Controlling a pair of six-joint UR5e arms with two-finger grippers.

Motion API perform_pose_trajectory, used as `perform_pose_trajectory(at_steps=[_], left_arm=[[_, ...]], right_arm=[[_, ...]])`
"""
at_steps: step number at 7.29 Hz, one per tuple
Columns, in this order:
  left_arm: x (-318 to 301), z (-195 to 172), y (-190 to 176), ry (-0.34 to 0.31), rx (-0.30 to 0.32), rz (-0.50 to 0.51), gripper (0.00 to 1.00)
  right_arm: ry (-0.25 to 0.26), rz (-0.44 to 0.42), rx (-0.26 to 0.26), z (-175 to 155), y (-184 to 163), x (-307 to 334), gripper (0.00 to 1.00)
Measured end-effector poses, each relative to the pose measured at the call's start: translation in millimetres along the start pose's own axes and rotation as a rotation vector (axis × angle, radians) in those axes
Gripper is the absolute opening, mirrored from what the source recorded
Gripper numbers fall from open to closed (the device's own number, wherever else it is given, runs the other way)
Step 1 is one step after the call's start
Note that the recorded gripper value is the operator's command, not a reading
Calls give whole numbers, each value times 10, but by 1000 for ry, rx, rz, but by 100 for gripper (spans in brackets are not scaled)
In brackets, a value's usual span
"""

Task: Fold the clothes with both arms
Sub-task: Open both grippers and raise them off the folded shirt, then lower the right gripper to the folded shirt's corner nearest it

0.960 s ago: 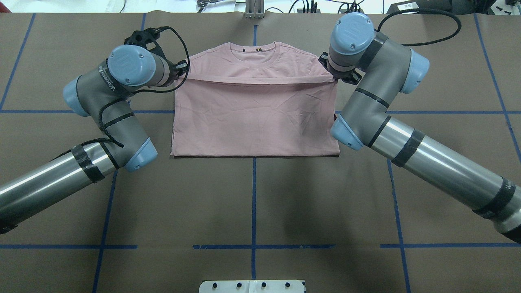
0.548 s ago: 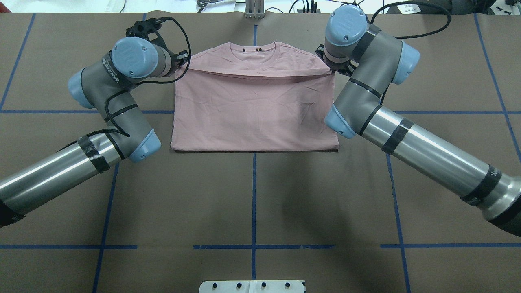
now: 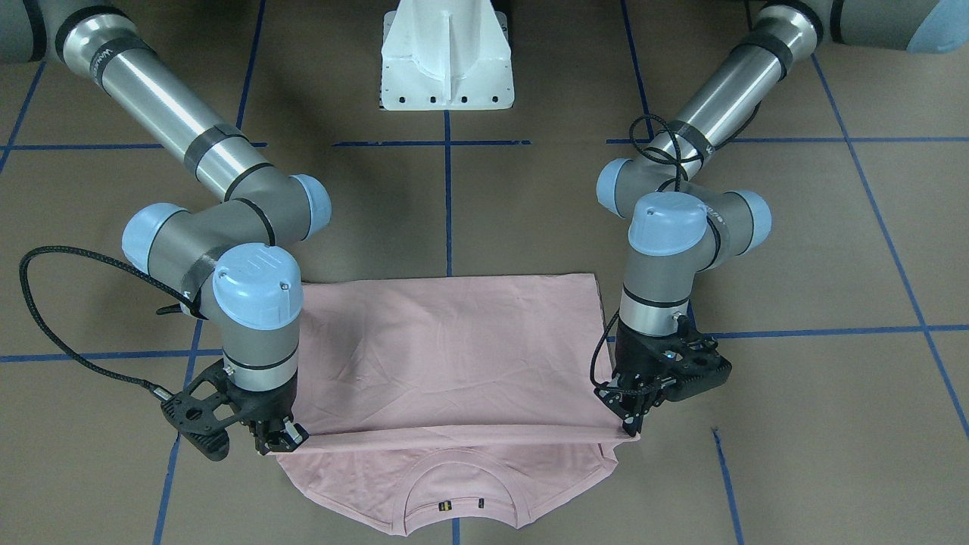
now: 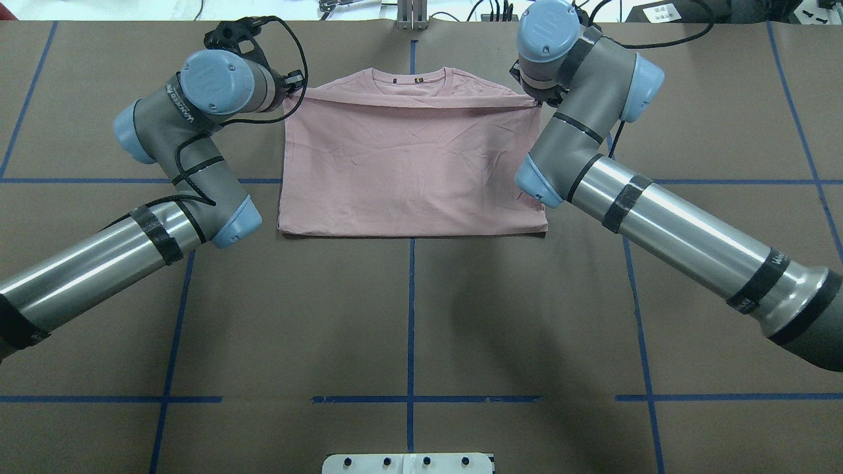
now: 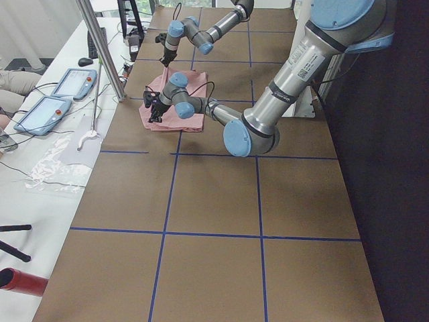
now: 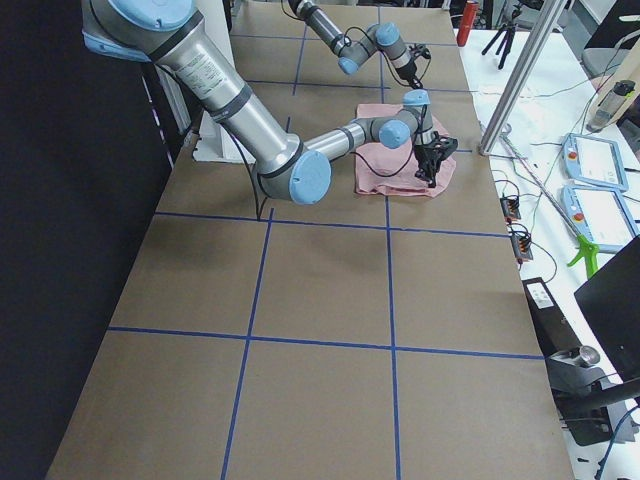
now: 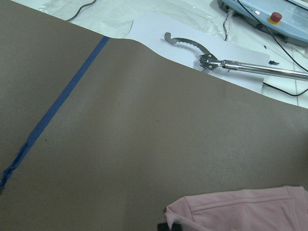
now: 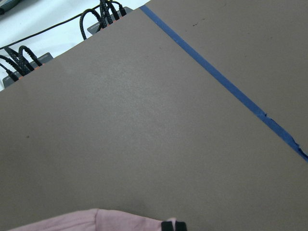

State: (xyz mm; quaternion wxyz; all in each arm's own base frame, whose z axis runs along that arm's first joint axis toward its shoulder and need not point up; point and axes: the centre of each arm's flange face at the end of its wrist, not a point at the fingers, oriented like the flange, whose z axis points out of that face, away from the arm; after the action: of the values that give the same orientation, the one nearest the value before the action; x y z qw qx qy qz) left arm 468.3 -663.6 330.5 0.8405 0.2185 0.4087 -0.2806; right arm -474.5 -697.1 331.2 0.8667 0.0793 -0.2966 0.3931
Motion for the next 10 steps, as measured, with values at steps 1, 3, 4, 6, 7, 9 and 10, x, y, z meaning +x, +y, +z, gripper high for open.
perform_pose_trajectory(at_steps=[1, 3, 4, 6, 7, 9, 10], left_arm=[[33, 16, -6, 0, 0, 0, 12], [42, 56, 14, 9, -2, 2, 27], [36, 72, 39, 18, -3, 3, 32], [1, 81, 66, 32, -5, 4, 33], [-39, 73, 71, 48, -3, 4, 33], [-43, -164, 34, 107, 6, 2, 33], [-73, -325, 32, 135, 10, 0, 33]], right_arm=[[-3, -2, 0, 70, 8, -9, 1], [-1, -16, -12, 152, 145, 1, 19], [1, -23, -18, 180, 225, 10, 30], [-4, -27, -24, 168, 268, 26, 55], [-19, -27, -28, 101, 230, 36, 58], [-59, -16, -82, -86, 85, 160, 64], [-83, -7, -137, -214, 11, 275, 65]])
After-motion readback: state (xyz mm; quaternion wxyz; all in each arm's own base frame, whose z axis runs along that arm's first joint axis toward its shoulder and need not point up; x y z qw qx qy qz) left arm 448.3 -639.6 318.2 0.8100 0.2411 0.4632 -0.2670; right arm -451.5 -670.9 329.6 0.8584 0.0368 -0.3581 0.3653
